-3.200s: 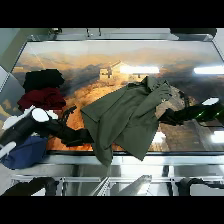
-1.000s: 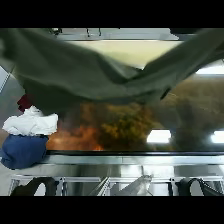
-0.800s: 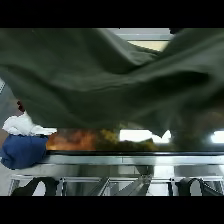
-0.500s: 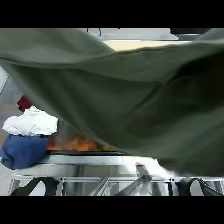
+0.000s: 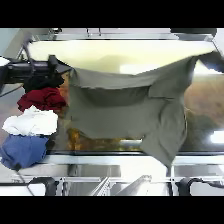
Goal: Fold the shirts.
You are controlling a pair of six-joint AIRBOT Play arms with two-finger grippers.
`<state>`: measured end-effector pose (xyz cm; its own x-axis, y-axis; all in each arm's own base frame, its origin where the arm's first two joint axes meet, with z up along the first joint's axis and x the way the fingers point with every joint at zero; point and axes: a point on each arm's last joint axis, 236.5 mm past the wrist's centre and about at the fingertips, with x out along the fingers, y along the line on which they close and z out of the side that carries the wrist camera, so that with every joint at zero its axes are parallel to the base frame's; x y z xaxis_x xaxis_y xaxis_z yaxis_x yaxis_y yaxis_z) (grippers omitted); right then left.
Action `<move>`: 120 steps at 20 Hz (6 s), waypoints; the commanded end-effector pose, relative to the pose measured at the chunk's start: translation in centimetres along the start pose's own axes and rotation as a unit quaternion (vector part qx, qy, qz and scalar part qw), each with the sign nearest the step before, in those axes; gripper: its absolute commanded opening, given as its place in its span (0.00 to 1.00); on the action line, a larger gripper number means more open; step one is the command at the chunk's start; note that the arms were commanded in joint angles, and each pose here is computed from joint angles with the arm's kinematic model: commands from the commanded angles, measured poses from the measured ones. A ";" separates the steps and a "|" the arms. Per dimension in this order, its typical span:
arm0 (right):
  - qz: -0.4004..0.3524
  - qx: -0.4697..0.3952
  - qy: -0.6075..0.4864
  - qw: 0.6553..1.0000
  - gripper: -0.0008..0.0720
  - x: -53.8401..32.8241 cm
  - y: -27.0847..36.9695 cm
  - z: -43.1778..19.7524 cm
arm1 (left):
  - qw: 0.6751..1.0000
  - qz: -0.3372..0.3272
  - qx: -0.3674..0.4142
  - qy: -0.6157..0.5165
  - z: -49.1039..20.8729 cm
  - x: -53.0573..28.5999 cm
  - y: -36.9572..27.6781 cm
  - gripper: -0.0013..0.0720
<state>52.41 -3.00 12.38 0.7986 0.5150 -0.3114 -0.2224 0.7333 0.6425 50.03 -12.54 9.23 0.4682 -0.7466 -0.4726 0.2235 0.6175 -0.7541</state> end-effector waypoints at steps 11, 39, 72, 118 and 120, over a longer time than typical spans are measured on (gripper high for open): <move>0.026 0.098 0.021 0.995 0.11 -3.0 -6.1 -1.7 | 0.988 0.107 -0.036 0.108 2.7 -4.8 9.9 0.47; -0.123 0.173 0.229 0.950 0.04 -13.3 -5.6 -17.8 | 0.940 0.023 -0.100 0.326 -23.3 1.4 10.1 0.05; 0.030 0.017 0.110 0.993 0.03 -9.5 6.7 -2.9 | 0.985 -0.039 0.145 0.081 -4.4 -6.0 -9.1 0.05; -0.039 0.066 0.121 0.990 0.03 5.4 -14.5 -6.5 | 0.983 0.090 0.104 0.119 0.5 10.6 13.7 0.02; -0.070 0.054 0.156 0.984 0.03 4.9 -15.8 -8.1 | 0.981 0.101 0.095 0.138 -1.0 10.7 15.0 0.02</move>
<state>56.71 -7.64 -2.47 0.6728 0.5706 -0.4709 -0.0849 0.6919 0.7170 58.53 -12.10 -5.59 0.3172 -0.6714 -0.6698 0.3225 0.7405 -0.5896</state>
